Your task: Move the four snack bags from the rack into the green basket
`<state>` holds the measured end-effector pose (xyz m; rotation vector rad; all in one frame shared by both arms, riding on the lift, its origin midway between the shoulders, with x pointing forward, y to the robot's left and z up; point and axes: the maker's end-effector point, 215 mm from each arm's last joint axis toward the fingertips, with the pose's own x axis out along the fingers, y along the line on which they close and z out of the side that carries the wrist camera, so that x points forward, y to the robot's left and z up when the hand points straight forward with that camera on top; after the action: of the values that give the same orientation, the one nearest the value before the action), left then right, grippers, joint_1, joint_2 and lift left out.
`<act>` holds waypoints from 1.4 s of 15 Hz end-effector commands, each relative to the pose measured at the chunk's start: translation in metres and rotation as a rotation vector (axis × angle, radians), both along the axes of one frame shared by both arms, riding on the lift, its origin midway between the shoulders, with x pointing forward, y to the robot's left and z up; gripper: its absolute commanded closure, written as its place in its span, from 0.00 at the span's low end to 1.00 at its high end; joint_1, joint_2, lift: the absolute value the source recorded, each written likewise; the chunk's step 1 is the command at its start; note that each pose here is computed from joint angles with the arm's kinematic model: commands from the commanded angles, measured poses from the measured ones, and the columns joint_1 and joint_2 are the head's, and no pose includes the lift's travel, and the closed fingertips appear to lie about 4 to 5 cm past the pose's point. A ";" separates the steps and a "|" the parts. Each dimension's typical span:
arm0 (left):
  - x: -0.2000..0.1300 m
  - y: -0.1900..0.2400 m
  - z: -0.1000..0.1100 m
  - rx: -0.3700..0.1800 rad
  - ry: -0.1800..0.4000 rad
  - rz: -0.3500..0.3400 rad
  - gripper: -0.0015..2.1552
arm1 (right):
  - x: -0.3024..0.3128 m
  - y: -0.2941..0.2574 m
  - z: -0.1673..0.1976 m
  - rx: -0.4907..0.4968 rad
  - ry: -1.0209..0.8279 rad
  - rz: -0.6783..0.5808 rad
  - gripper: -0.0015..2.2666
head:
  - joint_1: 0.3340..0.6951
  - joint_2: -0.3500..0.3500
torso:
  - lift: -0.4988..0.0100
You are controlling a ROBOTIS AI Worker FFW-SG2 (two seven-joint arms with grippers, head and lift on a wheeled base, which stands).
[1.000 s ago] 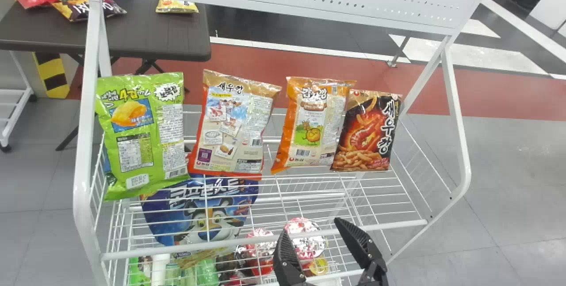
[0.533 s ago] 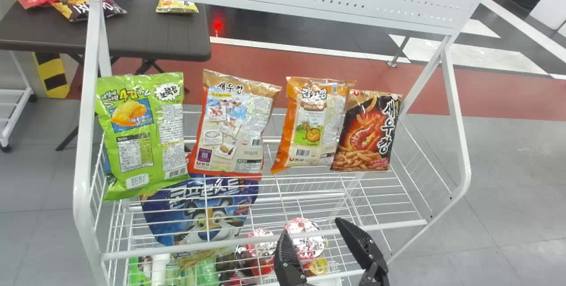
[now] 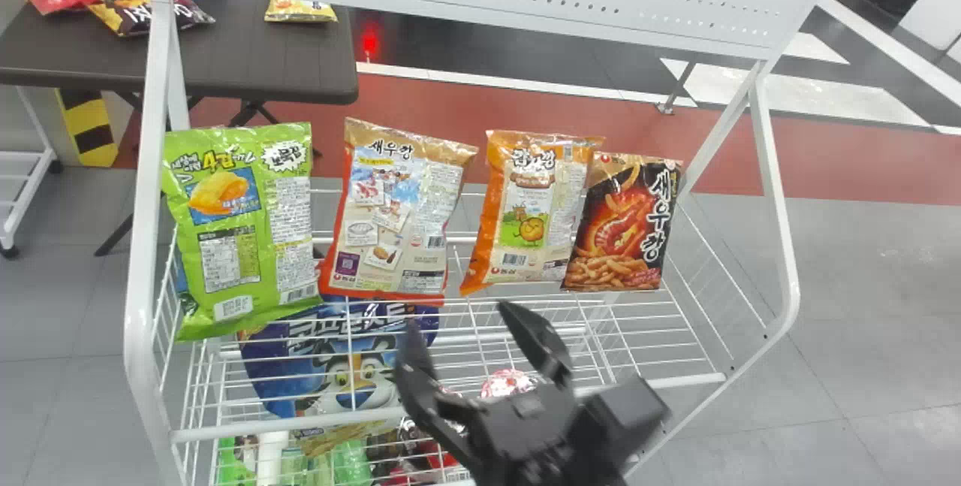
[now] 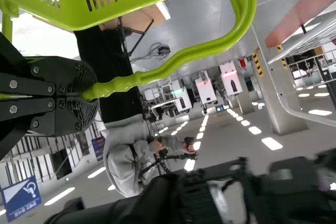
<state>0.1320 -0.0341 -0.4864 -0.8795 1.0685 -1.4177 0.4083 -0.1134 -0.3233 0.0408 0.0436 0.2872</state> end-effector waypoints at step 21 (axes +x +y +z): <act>0.011 0.015 -0.003 -0.021 0.016 0.025 0.84 | 0.148 0.173 -0.057 -0.093 0.149 0.427 0.89 | 1.00 0.59 | 0.98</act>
<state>0.1434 -0.0189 -0.4895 -0.9160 1.0507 -1.4062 0.5572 0.0588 -0.3827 -0.0455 0.2255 0.7040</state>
